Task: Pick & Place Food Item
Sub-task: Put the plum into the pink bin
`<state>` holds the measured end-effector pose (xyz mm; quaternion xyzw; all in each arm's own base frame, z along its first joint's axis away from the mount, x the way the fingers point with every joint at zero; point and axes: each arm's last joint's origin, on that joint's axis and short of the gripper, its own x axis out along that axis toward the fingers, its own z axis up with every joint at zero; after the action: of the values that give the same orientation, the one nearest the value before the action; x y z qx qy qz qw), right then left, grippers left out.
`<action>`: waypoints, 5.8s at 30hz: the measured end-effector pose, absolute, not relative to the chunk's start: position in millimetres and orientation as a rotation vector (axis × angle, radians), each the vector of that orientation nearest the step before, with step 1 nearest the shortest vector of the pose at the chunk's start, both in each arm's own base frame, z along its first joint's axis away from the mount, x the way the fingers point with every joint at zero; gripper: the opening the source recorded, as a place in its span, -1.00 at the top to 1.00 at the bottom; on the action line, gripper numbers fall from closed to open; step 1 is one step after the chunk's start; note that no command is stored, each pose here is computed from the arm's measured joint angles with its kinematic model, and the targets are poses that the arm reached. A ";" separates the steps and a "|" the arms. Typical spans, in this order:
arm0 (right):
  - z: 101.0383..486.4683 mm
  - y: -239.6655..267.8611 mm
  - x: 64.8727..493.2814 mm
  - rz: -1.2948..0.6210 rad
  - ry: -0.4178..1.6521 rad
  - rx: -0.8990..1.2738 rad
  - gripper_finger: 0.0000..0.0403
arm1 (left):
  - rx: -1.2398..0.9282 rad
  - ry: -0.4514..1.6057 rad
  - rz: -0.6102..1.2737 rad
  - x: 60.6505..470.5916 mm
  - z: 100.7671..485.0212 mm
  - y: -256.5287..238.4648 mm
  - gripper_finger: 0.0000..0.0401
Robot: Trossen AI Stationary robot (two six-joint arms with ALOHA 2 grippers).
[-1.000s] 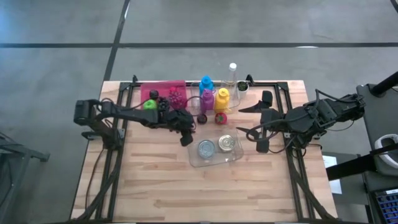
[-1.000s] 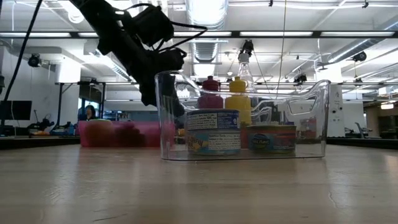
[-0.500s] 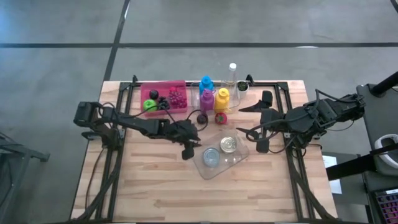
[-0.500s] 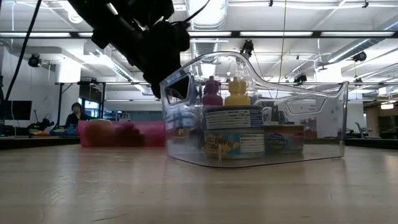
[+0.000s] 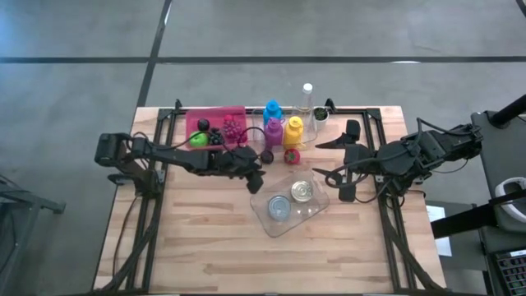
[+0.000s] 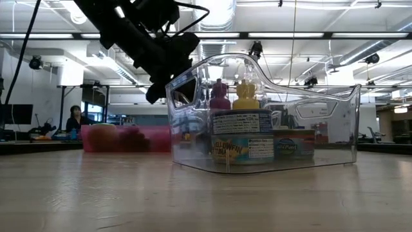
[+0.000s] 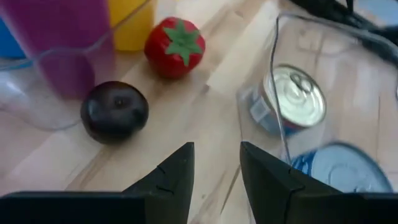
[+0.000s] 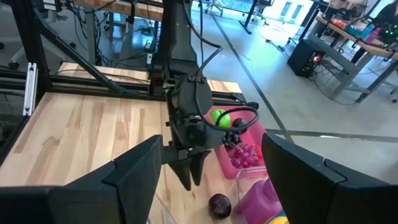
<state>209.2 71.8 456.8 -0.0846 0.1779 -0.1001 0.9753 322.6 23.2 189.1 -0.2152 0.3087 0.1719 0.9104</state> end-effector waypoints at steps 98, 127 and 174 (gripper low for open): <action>456.2 72.0 209.5 -0.200 0.361 -0.175 -0.46 | -0.698 0.837 1.022 407.5 142.9 72.7 -0.12; 456.2 71.9 209.5 -0.200 0.361 -0.175 -0.57 | -0.716 0.887 0.971 357.2 238.5 50.1 -0.06; 456.6 70.4 209.1 -0.251 0.355 -0.187 -0.60 | -0.666 0.769 1.441 257.5 215.2 174.3 -0.46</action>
<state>209.1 70.4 456.6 -0.0925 0.1759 -0.1242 0.9721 257.5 174.3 215.2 -0.2916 0.3366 0.6305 0.6357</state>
